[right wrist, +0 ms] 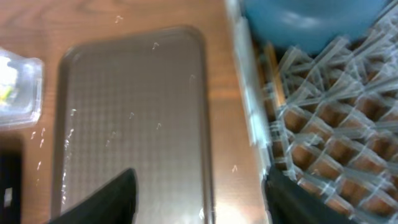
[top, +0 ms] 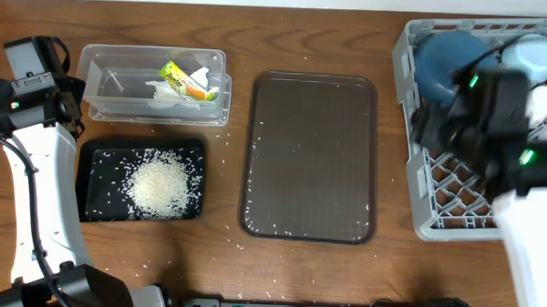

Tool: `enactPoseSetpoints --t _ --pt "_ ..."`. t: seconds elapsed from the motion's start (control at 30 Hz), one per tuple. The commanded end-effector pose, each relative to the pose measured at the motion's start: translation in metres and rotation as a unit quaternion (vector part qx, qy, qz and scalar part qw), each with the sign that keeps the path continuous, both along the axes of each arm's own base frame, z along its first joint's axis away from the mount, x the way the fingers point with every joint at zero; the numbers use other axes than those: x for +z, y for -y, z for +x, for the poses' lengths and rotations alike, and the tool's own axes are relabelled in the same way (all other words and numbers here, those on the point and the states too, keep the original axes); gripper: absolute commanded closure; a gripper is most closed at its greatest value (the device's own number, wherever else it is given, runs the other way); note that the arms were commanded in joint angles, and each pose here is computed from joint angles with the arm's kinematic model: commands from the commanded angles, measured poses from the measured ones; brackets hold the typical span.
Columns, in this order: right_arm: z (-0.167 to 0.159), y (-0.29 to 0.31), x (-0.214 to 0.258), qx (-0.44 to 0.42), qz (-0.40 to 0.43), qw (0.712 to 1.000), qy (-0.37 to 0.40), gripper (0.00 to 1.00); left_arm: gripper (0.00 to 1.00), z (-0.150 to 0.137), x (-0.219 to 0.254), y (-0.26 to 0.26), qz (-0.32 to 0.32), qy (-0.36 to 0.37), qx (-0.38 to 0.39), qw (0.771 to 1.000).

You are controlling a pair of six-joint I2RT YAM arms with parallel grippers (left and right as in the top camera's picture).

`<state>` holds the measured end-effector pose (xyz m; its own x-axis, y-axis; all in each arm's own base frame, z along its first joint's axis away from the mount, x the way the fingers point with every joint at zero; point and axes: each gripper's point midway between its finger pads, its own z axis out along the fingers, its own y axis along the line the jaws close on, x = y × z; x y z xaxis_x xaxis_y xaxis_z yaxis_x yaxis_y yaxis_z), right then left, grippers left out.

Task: Sort waste into correct bins and load items into the dishwasher rack
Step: 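Release the blue bowl upright in the rack and withdraw the right gripper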

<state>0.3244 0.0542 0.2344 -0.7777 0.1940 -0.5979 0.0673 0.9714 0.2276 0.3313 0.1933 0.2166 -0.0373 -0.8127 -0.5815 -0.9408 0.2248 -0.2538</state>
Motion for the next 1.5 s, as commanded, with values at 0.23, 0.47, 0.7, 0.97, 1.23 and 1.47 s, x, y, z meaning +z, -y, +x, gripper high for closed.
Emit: enactPoseSetpoints --t 0.23,0.47,0.7,0.97,1.23,1.47 --pt "-0.017 -0.02 -0.024 -0.044 0.08 0.994 0.06 0.01 0.02 0.0 0.002 -0.002 0.005 -0.003 -0.001 1.0" --pt "-0.027 -0.027 -0.046 -0.038 0.096 0.995 0.016 0.01 0.02 0.0 0.002 -0.002 0.004 -0.003 -0.001 1.0" --pt "-0.026 -0.026 -0.046 -0.011 0.071 0.997 0.023 0.01 0.02 0.0 0.002 -0.002 0.005 -0.003 -0.001 1.0" --pt "-0.04 -0.024 -0.059 0.001 0.051 0.999 -0.012 0.01 0.03 0.0 0.002 -0.002 0.005 -0.003 -0.001 1.0" --pt "-0.043 -0.023 -0.062 0.03 0.044 0.996 0.068 0.01 0.03 0.0 0.002 -0.002 0.004 -0.003 -0.001 1.0" --pt "-0.043 -0.024 -0.062 0.043 0.07 0.971 0.223 0.01 0.03 0.0 0.002 -0.002 0.005 -0.003 -0.001 1.0"
